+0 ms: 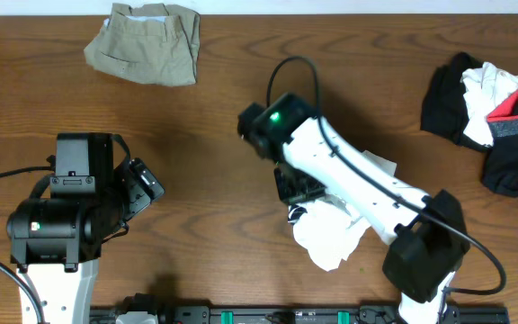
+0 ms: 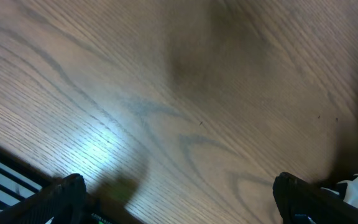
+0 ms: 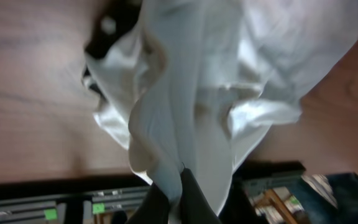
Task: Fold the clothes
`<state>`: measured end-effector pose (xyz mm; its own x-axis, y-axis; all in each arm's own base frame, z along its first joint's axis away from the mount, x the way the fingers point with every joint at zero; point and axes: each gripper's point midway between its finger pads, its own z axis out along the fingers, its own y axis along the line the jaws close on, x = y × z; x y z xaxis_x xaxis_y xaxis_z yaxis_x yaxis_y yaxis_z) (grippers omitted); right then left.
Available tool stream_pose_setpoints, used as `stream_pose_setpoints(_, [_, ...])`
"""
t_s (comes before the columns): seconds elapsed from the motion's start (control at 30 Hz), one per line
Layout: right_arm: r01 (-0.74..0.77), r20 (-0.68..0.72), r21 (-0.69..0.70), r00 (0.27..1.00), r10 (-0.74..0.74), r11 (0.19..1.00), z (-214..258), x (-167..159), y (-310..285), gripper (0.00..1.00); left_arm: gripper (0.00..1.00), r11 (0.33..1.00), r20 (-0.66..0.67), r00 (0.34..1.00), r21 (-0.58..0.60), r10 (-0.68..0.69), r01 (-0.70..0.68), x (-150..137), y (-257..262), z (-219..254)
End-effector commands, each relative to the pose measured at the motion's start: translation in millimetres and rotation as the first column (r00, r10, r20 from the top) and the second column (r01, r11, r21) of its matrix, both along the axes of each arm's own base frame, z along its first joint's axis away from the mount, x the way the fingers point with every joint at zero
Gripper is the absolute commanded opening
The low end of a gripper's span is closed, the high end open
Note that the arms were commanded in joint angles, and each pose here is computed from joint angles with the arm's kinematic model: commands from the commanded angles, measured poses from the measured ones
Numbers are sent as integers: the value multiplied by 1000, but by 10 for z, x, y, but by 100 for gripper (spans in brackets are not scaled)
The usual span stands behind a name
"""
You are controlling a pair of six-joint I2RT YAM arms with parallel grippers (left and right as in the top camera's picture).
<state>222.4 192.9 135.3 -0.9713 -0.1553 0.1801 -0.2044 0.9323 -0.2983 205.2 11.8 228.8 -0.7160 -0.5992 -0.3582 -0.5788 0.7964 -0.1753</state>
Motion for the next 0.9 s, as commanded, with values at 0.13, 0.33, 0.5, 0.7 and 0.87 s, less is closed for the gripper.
stream_pose_setpoints(0.13, [52, -19, -139, 998, -55, 989, -314, -447, -74, 1, 98, 999, -9, 1000, 39, -5, 6, -11, 64, -7])
stream_pose_setpoints(0.33, [169, 58, -246, 986, -159, 955, -422, -562, -317, 1, 98, 999, -9, 1000, 40, -5, 6, -11, 66, -7])
stream_pose_setpoints(0.5, [214, 136, -227, 973, -187, 950, -320, -485, -423, 1, 98, 999, -9, 1000, 40, -5, 5, -9, 66, -8])
stream_pose_setpoints(0.7, [293, 202, -155, 944, -260, 943, -68, -369, -638, 2, 98, 999, -10, 1000, 40, -5, 5, -11, 66, -9])
stream_pose_setpoints(0.87, [367, 211, -155, 919, -332, 917, -38, -406, -936, 2, 98, 999, -10, 1000, 40, -5, 5, -11, 66, -9])
